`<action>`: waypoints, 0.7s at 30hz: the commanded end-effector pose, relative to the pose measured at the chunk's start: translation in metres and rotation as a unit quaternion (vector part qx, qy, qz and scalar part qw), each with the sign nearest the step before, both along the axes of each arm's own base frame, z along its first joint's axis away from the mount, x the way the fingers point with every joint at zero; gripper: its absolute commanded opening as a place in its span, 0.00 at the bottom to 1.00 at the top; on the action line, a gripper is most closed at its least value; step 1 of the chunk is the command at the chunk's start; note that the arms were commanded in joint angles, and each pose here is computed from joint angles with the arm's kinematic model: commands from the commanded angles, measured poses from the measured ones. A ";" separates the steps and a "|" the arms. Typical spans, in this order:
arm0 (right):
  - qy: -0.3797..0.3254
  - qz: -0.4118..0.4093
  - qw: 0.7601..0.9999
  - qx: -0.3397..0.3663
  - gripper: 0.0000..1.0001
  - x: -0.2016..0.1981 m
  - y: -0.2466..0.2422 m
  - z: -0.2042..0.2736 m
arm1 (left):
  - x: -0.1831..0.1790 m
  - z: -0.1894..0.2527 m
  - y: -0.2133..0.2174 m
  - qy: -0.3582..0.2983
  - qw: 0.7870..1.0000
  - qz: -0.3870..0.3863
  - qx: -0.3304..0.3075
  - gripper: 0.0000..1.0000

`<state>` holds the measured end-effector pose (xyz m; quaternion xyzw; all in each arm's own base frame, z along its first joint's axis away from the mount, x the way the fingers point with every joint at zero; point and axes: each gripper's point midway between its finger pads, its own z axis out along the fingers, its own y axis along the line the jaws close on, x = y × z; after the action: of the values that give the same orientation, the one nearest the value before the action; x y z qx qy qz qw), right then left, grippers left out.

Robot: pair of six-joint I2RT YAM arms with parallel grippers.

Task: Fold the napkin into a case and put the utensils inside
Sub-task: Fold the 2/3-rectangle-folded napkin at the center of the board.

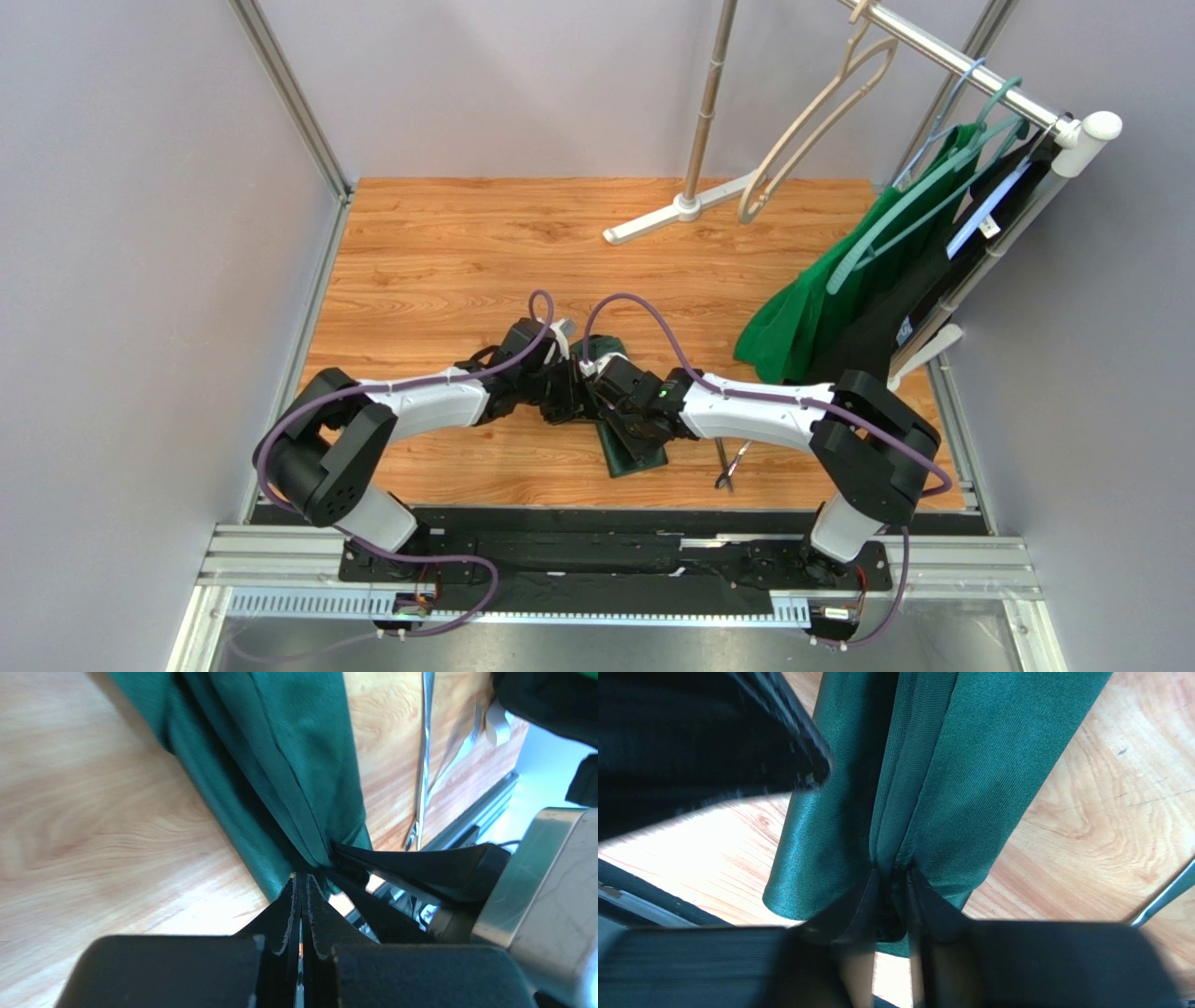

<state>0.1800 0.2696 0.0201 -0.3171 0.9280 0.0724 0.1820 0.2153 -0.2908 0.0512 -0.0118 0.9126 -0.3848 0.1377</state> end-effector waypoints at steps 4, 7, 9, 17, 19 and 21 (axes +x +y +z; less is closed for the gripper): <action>-0.028 -0.012 1.000 -0.009 0.01 0.012 -0.001 0.011 | 0.002 0.002 -0.015 0.001 1.000 -0.013 0.000 0.00; -0.035 -0.015 0.999 0.002 0.00 0.014 0.001 0.021 | 0.002 -0.009 -0.010 0.003 1.000 -0.007 0.021 0.00; -0.040 -0.022 0.999 0.009 0.00 0.016 0.001 0.030 | 0.001 -0.016 -0.006 0.004 0.999 -0.006 0.037 0.00; -0.026 -0.026 0.996 0.078 0.00 0.014 0.020 0.063 | -0.003 -0.036 -0.007 0.015 0.998 -0.008 0.059 0.00; -0.005 -0.028 0.995 0.095 0.00 0.008 0.028 0.066 | -0.004 -0.039 -0.009 0.017 0.998 -0.006 0.055 0.00; 0.007 -0.032 0.993 0.110 0.00 0.006 0.036 0.068 | -0.005 -0.037 -0.012 0.016 0.999 -0.002 0.045 0.00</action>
<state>0.1869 0.2800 0.0621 -0.2878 0.9286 0.1083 0.2075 0.2102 -0.2981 0.0188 -0.0074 0.9318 -0.3436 0.1167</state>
